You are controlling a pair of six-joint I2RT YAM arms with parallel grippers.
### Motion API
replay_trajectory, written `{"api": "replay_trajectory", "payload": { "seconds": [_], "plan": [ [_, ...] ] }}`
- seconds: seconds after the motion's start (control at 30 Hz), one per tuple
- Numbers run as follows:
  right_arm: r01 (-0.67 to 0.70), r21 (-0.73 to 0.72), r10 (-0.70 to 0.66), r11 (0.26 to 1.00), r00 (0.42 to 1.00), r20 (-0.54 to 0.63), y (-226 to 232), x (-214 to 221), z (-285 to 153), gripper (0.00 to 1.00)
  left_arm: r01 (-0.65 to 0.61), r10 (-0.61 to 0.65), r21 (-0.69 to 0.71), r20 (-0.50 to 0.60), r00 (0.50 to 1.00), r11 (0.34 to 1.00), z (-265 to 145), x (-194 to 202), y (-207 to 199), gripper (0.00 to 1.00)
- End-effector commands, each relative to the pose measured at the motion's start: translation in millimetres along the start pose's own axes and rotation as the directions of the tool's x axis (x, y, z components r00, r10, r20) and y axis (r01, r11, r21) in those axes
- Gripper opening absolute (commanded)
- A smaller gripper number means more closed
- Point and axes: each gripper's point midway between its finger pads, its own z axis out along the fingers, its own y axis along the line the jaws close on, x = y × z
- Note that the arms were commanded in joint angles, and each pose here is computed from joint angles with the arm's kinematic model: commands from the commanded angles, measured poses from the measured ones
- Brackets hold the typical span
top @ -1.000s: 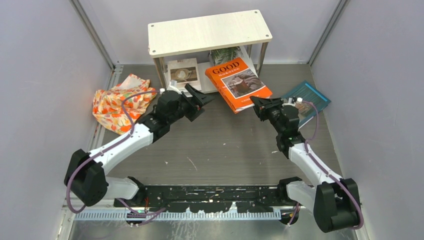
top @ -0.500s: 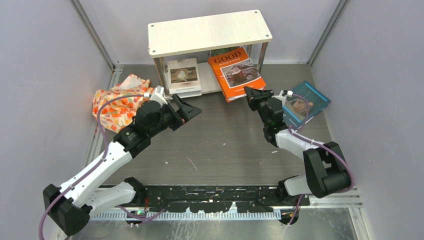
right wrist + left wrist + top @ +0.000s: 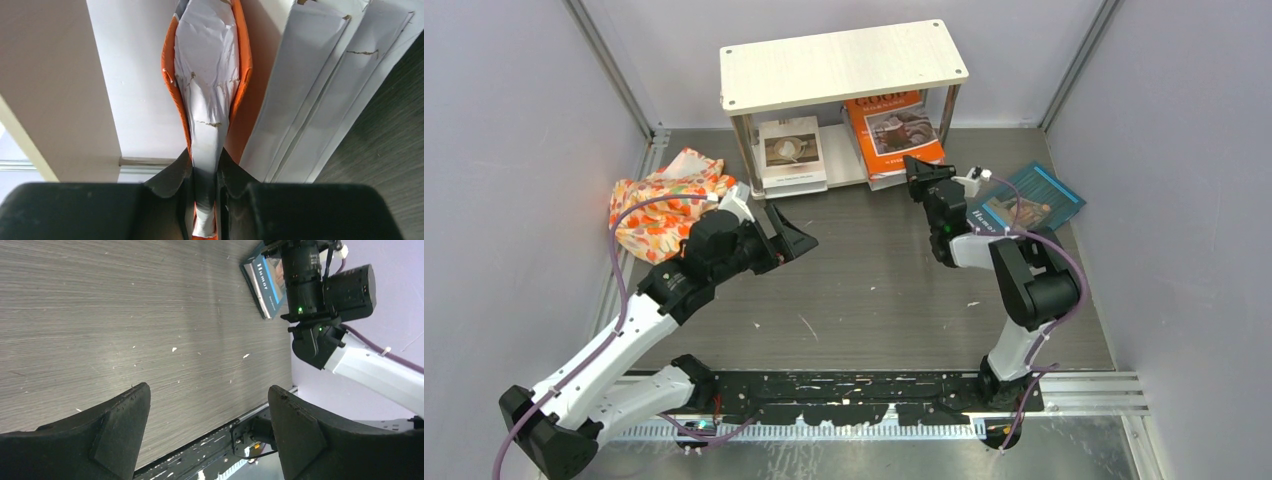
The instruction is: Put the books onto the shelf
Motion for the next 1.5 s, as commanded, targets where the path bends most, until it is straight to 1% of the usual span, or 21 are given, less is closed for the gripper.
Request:
{"api": "replay_trajectory", "payload": {
  "seconds": [0.0,0.13,0.33,0.5,0.73,0.83,0.97,1.1,1.27,1.47],
  "plan": [
    [-0.067,-0.196,0.076,0.978,0.996,0.043,58,-7,16,0.23,-0.059,0.059,0.021,0.033,0.998,0.998,-10,-13,-11,0.87],
    [-0.067,-0.185,0.078,0.980,0.996,0.051,51,-5,26,0.30,-0.068,0.067,0.019,0.037,0.997,0.998,-10,-15,-12,0.87],
    [-0.056,-0.166,0.067,0.985,0.996,0.062,48,-6,31,0.47,-0.073,0.073,0.017,0.044,0.996,0.997,-9,-17,-12,0.88],
    [-0.029,-0.112,0.040,0.993,0.995,0.093,39,-12,28,0.54,-0.065,0.064,0.019,0.046,0.997,0.998,-8,-18,-12,0.88],
    [0.017,-0.052,-0.012,0.999,0.995,0.094,44,-15,21,0.56,-0.037,0.036,0.031,0.053,0.998,0.999,-11,-19,-15,0.88],
    [0.055,0.009,-0.056,0.998,0.995,0.079,43,-16,18,0.57,-0.027,0.025,0.042,0.059,0.998,0.999,-14,-20,-18,0.88],
    [0.094,0.080,-0.097,0.992,0.994,0.045,41,-13,15,0.58,-0.013,0.009,0.055,0.073,0.997,0.998,-17,-21,-19,0.88],
    [0.106,0.130,-0.106,0.986,0.994,-0.008,32,-3,19,0.59,-0.001,-0.005,0.066,0.090,0.996,0.998,-22,-22,-19,0.88],
    [0.144,0.197,-0.137,0.970,0.989,-0.045,23,2,23,0.60,-0.008,0.001,0.065,0.111,0.994,0.998,-30,-25,-19,0.88],
    [0.195,0.271,-0.180,0.943,0.980,-0.081,11,5,28,0.64,-0.016,0.009,0.059,0.106,0.994,0.998,-30,-24,-18,0.87]
  ]
}}
